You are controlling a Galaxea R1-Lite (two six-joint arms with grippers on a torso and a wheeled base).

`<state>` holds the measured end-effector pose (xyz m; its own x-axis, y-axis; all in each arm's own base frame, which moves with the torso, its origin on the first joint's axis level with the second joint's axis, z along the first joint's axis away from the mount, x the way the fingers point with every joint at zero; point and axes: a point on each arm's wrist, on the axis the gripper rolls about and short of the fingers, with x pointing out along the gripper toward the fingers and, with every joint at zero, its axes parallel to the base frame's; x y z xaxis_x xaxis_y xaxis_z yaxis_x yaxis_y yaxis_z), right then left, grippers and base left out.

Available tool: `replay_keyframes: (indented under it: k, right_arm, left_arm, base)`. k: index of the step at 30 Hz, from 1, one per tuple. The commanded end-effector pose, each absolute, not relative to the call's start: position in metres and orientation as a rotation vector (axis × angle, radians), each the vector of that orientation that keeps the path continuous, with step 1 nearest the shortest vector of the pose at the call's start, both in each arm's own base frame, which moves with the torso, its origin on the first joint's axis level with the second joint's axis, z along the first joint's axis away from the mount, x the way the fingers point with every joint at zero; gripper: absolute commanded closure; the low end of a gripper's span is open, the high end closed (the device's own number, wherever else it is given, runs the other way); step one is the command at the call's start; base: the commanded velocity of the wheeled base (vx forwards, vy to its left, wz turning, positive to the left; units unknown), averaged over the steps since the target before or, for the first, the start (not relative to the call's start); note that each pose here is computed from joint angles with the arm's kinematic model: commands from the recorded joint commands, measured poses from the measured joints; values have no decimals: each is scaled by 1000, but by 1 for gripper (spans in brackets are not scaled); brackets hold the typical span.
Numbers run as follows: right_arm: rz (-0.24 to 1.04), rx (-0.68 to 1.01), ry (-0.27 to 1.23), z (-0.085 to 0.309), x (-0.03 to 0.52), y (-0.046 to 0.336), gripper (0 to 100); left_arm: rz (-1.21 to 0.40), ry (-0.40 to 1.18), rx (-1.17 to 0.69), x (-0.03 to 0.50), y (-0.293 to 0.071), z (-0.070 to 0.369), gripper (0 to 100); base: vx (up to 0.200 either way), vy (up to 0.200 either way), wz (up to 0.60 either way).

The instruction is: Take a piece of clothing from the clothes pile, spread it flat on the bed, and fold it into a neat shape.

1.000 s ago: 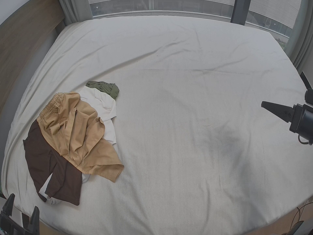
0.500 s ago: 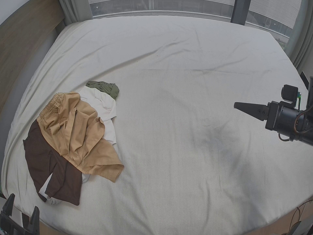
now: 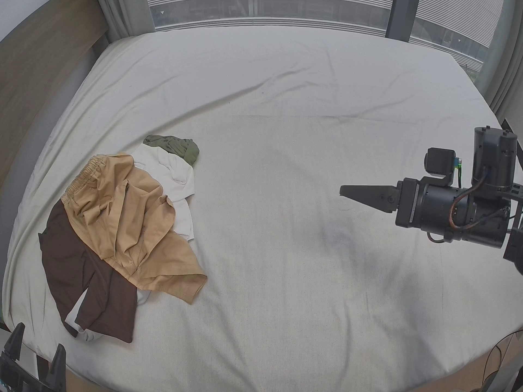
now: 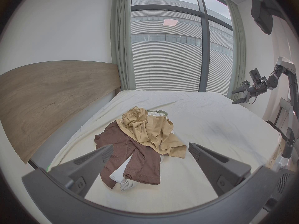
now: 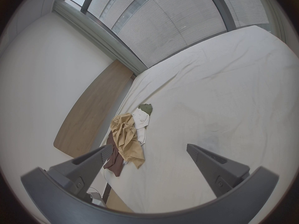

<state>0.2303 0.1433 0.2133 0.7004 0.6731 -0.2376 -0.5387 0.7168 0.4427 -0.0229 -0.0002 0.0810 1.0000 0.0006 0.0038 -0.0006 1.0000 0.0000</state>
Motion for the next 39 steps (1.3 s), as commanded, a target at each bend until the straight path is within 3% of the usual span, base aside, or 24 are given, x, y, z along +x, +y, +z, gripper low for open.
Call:
replay_keyframes:
  k: [1,39]
  right_arm:
    - [704,345,441,199,239,156,0]
    - [789,271,580,120,281,254,0]
  left_arm:
    - [2,-2,0,-23,0,76,0]
    - [2,-3,-2,-23,0,76,0]
  base:
    - [0,0,0]
    - [0,0,0]
